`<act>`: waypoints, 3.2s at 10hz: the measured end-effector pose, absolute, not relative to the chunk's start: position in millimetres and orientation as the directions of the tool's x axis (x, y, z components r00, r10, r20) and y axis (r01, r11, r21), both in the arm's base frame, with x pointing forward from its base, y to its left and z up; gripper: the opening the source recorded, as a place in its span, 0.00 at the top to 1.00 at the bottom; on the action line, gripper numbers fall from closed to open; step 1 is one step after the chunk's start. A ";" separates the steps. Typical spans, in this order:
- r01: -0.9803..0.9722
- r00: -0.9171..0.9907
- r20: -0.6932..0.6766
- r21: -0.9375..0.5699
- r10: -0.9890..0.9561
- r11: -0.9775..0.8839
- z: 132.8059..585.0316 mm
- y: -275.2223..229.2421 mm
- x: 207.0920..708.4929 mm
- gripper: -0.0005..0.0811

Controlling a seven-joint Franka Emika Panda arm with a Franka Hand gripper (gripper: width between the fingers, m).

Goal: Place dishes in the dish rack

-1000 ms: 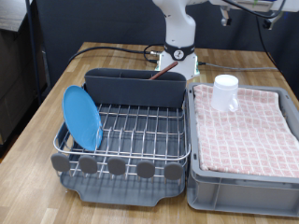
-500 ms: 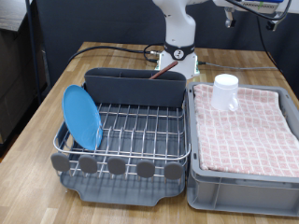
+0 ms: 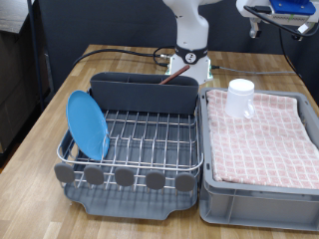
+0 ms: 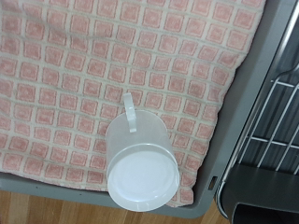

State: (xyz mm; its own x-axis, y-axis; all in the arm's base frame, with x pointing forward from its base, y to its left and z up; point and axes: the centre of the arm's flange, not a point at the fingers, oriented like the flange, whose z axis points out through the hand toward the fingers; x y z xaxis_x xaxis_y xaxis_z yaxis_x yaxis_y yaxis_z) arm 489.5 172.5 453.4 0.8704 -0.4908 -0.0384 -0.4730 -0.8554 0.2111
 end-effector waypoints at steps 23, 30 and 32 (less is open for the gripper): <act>-0.290 0.882 -0.275 0.324 -0.383 -0.900 273.8 185.0 474.8 0.01; -0.302 0.875 -0.280 0.320 -0.394 -0.898 248.5 176.8 463.4 0.01; -0.309 0.873 -0.278 0.318 -0.400 -0.896 243.6 173.0 461.1 0.01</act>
